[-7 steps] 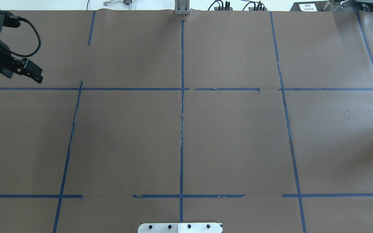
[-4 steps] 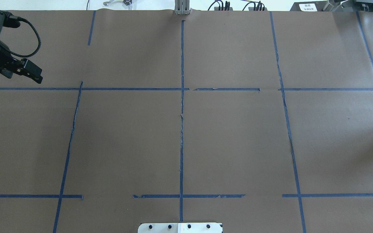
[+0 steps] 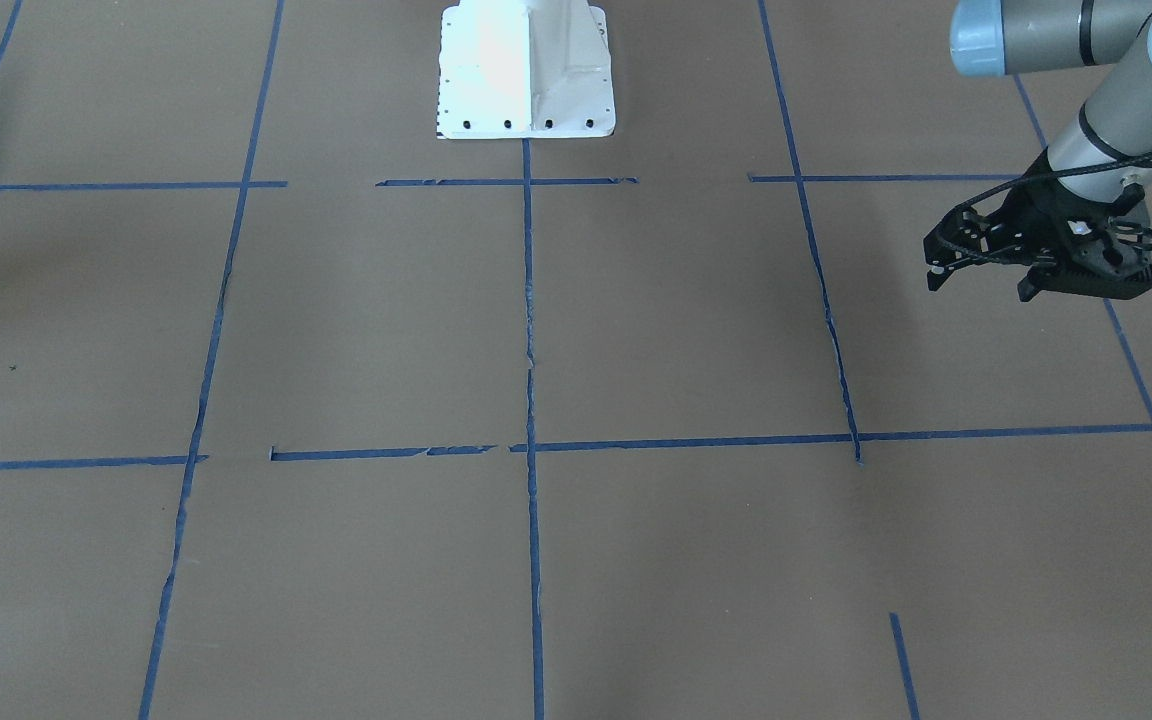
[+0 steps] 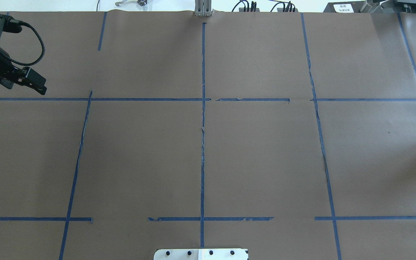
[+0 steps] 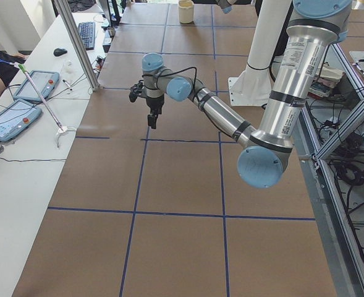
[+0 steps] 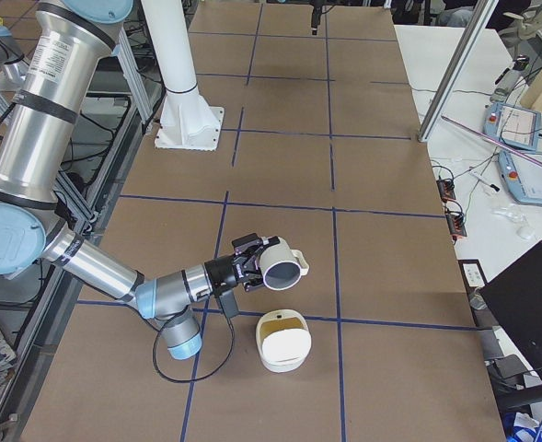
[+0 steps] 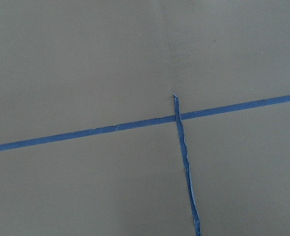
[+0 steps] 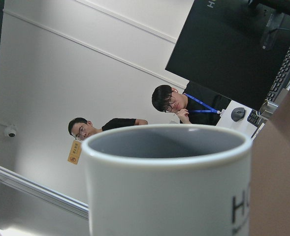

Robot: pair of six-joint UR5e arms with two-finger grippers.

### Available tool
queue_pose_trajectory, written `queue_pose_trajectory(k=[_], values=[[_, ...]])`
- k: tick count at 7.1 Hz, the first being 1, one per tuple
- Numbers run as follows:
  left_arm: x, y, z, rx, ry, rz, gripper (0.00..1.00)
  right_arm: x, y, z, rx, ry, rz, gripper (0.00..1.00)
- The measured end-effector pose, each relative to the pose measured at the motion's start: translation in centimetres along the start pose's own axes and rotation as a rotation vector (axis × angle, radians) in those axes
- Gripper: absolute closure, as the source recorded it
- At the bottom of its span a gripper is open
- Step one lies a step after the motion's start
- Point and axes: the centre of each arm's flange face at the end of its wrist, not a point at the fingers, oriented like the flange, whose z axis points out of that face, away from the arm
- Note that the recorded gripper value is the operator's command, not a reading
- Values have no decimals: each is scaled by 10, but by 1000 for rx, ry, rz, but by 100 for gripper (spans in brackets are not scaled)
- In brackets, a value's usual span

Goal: Left arm hands cup to right arm to dump lemon

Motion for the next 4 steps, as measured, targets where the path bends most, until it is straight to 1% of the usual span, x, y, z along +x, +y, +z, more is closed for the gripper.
queue_pose_trajectory(k=[2,4], values=[[0,0,0,-1,0,-1,0,-43,8,44,-52,72,-179,100],[-1,0,0,-1,0,-1,0,-82,19,96,-114,156,-401,99]])
